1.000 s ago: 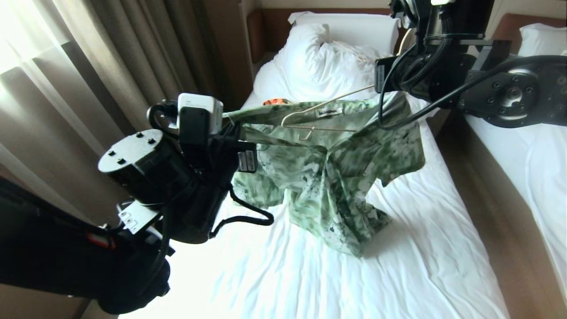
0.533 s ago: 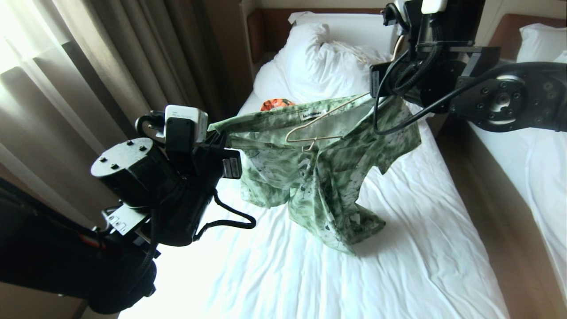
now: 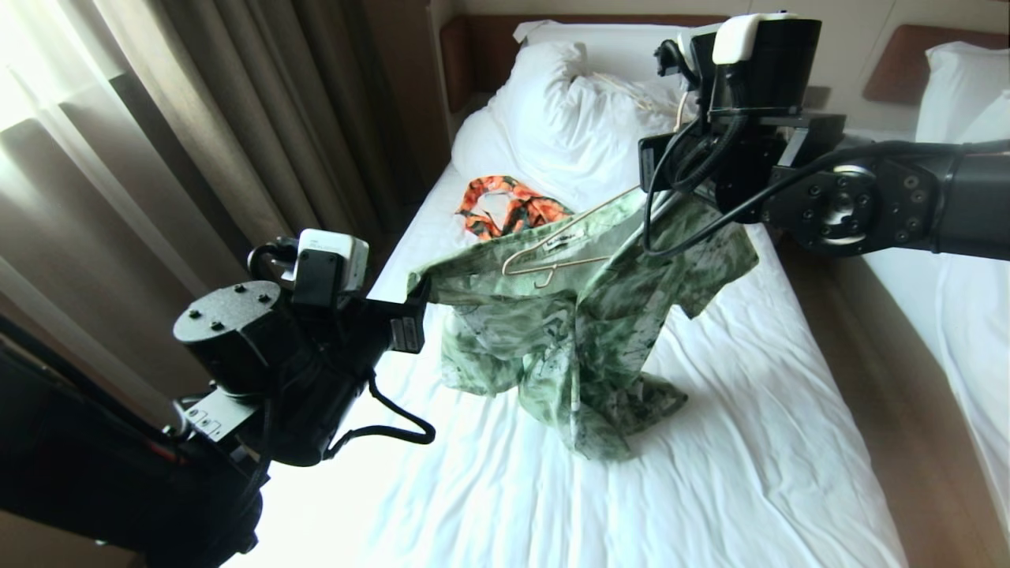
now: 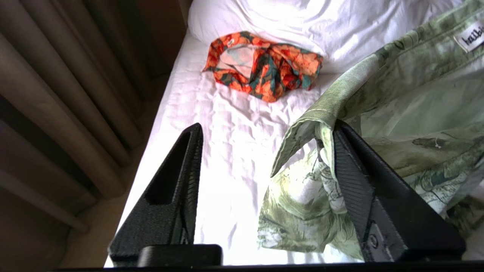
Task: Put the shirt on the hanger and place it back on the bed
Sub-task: Take the clothes hanger out of the clothes
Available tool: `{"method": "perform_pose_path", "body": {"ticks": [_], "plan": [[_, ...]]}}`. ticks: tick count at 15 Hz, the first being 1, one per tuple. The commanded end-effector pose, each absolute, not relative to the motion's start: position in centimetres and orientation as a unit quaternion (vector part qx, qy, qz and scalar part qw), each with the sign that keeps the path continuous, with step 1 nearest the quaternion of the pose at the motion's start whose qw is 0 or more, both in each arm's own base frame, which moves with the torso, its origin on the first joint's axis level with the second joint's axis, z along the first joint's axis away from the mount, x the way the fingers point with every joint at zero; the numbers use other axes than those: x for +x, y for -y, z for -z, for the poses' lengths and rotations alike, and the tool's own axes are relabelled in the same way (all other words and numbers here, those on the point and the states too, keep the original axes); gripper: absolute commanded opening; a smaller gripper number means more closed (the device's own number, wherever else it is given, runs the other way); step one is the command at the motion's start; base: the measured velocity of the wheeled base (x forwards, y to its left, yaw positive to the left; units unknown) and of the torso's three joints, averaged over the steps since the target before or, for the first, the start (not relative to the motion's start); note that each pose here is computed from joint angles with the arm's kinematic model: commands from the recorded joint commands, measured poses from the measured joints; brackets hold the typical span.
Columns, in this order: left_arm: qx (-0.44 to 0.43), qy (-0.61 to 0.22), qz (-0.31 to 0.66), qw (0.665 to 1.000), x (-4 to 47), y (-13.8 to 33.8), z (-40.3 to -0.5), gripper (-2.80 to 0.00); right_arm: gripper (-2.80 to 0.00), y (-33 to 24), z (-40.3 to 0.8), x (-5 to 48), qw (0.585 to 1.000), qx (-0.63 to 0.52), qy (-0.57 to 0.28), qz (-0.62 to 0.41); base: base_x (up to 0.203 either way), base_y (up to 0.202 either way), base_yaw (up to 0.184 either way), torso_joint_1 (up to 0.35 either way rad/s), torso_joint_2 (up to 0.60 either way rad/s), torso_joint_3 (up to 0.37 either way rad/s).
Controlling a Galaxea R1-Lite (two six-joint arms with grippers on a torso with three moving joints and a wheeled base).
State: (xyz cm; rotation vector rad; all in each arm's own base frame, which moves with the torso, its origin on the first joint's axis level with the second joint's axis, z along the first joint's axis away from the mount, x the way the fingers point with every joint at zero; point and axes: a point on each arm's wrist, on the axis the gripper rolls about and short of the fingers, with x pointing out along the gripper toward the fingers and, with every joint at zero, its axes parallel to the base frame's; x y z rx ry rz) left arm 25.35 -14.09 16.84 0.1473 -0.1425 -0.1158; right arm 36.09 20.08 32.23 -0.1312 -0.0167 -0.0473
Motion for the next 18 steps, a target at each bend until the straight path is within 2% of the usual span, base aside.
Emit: {"method": "perform_pose_path", "body": {"ticks": [1, 6, 9, 10, 13, 18], "plan": [[0.076, 0.059, 0.066, 0.993, 24.7, 14.1, -16.1, 0.00, -2.80, -20.9, -31.1, 36.5, 0.997, -0.070, -0.003, 0.019, 0.000, 0.000, 0.000, 0.000, 0.00, 0.000], [0.056, 0.052, 0.076, 0.994, 24.3, 14.5, -15.9, 0.00, -2.80, -21.9, -30.6, 35.7, 0.998, -0.068, -0.008, 0.009, 0.000, 0.000, 0.000, 0.000, 0.00, 0.000], [0.051, 0.023, 0.059, 0.997, 23.4, 12.9, -14.6, 0.00, -2.80, -22.6, -29.6, 35.6, 0.998, -0.058, -0.014, 0.003, 0.000, 0.000, 0.000, 0.000, 0.00, 0.000], [0.042, 0.012, 0.046, 0.998, 23.1, 11.9, -14.1, -2.80, -2.80, -22.8, -29.2, 35.5, 0.999, -0.049, -0.020, 0.001, 0.000, 0.000, 0.000, 0.000, 0.00, 0.000], [0.029, 0.011, 0.001, 1.000, 21.7, 8.6, -14.5, -2.80, -2.80, -23.0, -28.5, 35.4, 0.999, -0.017, -0.030, 0.000, 0.000, 0.000, 0.000, 0.000, 0.00, 0.000], [0.028, 0.010, -0.083, 0.996, 19.5, 4.1, -14.7, -2.80, -2.80, -22.3, -26.8, 35.4, 0.986, 0.153, -0.068, 0.018, 0.000, 0.000, 0.000, 0.000, 0.00, 0.000]]}}
